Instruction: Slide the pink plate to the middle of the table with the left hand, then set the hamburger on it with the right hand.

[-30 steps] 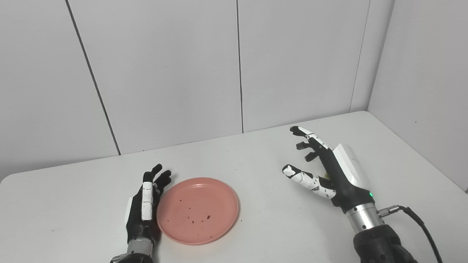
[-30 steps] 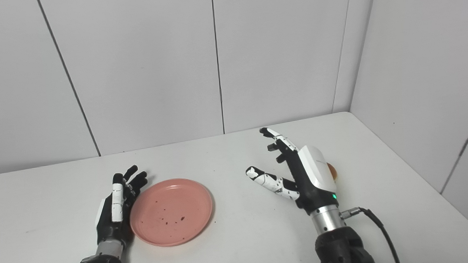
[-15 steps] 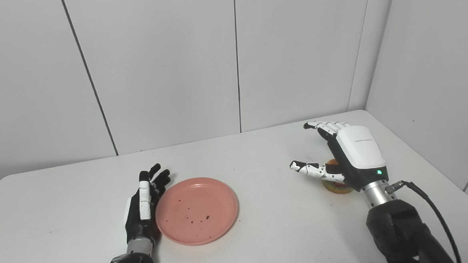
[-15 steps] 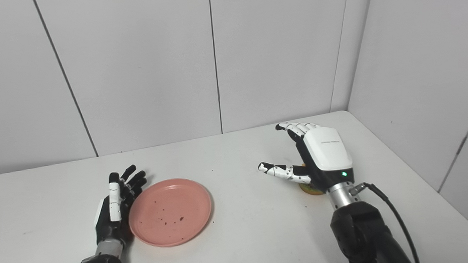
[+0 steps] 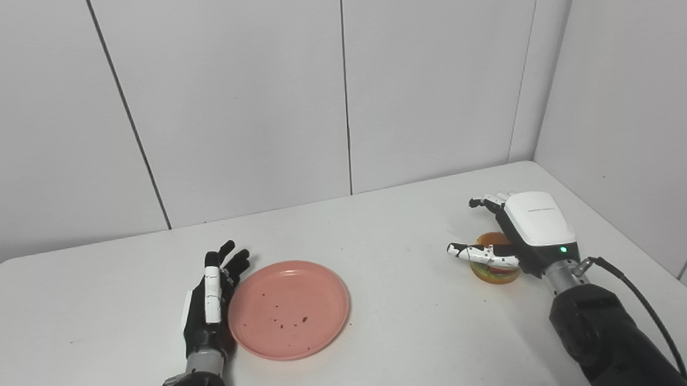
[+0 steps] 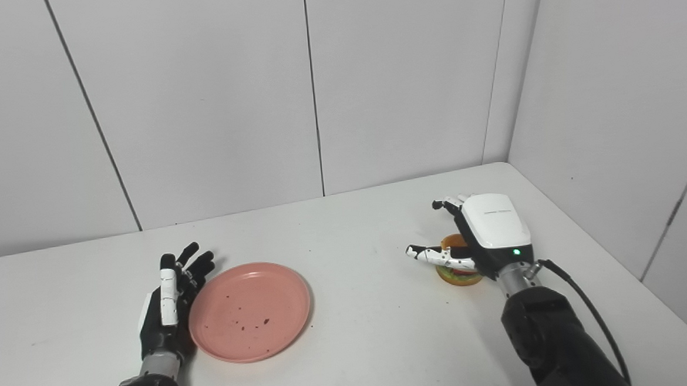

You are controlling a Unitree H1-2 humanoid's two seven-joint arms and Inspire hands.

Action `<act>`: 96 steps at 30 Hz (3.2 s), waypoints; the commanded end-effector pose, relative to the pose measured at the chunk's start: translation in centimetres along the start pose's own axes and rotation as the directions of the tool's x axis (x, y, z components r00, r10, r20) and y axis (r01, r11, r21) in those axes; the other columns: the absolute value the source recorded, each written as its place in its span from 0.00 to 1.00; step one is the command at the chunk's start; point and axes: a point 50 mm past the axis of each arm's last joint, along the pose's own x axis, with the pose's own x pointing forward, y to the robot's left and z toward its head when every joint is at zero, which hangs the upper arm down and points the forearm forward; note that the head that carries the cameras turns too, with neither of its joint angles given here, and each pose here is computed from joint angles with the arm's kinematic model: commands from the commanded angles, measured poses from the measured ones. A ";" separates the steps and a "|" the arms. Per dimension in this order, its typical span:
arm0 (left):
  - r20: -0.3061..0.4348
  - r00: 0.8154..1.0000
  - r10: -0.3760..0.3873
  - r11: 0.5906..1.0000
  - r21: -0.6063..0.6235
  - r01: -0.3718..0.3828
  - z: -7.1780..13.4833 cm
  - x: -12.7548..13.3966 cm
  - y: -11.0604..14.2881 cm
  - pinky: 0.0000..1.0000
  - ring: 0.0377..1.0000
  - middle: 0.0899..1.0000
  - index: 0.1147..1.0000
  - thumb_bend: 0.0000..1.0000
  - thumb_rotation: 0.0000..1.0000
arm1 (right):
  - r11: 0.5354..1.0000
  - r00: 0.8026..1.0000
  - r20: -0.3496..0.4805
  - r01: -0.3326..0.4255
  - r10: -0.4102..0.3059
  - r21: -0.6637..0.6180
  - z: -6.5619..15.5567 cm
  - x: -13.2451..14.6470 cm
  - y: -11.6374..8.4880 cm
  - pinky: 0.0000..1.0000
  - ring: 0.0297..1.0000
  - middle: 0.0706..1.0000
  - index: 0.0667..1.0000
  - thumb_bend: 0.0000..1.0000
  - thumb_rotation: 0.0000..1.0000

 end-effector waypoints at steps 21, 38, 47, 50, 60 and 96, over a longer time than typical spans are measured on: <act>-0.006 1.000 -0.019 1.000 0.002 0.019 0.8 0.7 -0.7 1.00 0.87 0.78 0.81 0.99 0.92 | 1.000 1.000 0.007 -0.019 0.018 0.010 -1.7 2.9 3.4 0.63 0.68 0.69 0.66 0.71 0.92; -0.013 1.000 -0.025 0.999 0.023 0.025 0.9 0.6 -0.9 1.00 0.87 0.78 0.82 0.98 0.94 | 0.995 0.997 -0.007 -0.079 0.080 0.062 -1.8 2.0 5.3 0.48 0.57 0.59 0.46 0.68 0.85; -0.018 0.999 -0.032 0.999 0.018 0.032 1.0 0.4 -1.2 1.00 0.86 0.78 0.82 0.97 0.94 | 0.997 0.998 -0.015 -0.062 0.062 0.052 -2.2 2.0 5.0 0.36 0.42 0.50 0.41 0.64 0.72; -0.018 0.999 -0.032 0.999 0.016 0.033 1.0 0.4 -1.2 1.00 0.86 0.78 0.83 0.98 0.94 | 0.997 0.998 -0.010 -0.064 0.065 0.041 -2.4 2.1 4.8 0.37 0.45 0.51 0.43 0.65 0.69; -0.020 0.999 -0.035 0.999 0.003 0.035 0.9 0.3 -1.6 1.00 0.86 0.78 0.83 0.99 0.93 | 0.997 0.997 0.023 -0.078 0.078 0.002 -2.4 2.9 3.0 0.45 0.52 0.55 0.47 0.66 0.72; -0.010 0.999 -0.038 0.999 0.036 0.038 0.3 0.0 -4.6 0.99 0.84 0.77 0.81 0.96 0.96 | 0.976 0.913 0.374 0.094 -0.164 0.198 12.2 7.3 -5.5 0.31 0.37 0.44 0.45 0.65 0.78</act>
